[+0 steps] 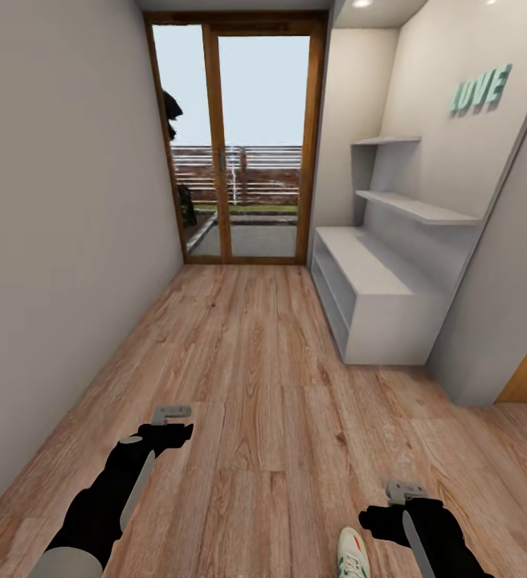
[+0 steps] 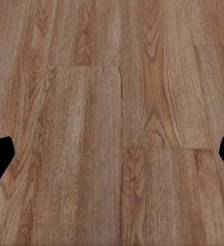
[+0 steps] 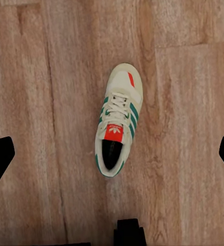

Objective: Pick up the two gym shoes and the two sandals from the corridor floor and place them onto the hallstand (shoe rack) in the corridor, making sure they are on the rack and not on the floor. Arrange them so the two gym shoes are next to each other and the two sandals are next to each other.

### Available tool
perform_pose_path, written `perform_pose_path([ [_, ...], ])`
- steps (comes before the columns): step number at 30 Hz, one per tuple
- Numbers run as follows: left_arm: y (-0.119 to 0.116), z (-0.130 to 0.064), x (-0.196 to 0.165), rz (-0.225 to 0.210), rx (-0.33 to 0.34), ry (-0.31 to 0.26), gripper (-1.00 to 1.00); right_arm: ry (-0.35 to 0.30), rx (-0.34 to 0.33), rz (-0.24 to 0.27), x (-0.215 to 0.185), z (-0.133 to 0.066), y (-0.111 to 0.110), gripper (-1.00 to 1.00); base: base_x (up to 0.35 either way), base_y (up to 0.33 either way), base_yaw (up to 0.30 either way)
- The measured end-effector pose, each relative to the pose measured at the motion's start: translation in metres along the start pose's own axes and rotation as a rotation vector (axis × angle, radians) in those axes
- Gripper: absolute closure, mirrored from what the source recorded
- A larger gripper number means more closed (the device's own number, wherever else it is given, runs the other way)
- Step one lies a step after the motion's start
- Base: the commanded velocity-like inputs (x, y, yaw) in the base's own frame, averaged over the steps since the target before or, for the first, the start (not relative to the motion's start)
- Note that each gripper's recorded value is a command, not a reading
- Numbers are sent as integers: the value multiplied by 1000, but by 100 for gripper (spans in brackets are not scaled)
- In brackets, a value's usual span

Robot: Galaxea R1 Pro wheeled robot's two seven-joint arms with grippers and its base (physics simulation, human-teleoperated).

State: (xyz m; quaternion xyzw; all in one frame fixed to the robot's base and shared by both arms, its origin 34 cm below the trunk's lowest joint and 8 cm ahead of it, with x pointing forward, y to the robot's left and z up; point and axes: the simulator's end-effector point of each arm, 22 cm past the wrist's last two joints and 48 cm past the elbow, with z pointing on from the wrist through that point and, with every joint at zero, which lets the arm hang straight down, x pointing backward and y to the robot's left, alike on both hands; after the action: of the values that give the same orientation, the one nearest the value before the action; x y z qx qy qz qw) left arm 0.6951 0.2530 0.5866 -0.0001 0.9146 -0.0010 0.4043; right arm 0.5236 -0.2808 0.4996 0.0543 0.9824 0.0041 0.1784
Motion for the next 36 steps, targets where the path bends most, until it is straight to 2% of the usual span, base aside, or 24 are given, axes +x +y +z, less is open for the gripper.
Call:
perform_pose_path([
  [8,0,10,16,0,0,3,-100,2,5,20,9,15,-7,-100,0,0,0],
  [36,0,43,71,0,1,10,-100,10,7,22,44,69,-10,-100,0,0,0],
])
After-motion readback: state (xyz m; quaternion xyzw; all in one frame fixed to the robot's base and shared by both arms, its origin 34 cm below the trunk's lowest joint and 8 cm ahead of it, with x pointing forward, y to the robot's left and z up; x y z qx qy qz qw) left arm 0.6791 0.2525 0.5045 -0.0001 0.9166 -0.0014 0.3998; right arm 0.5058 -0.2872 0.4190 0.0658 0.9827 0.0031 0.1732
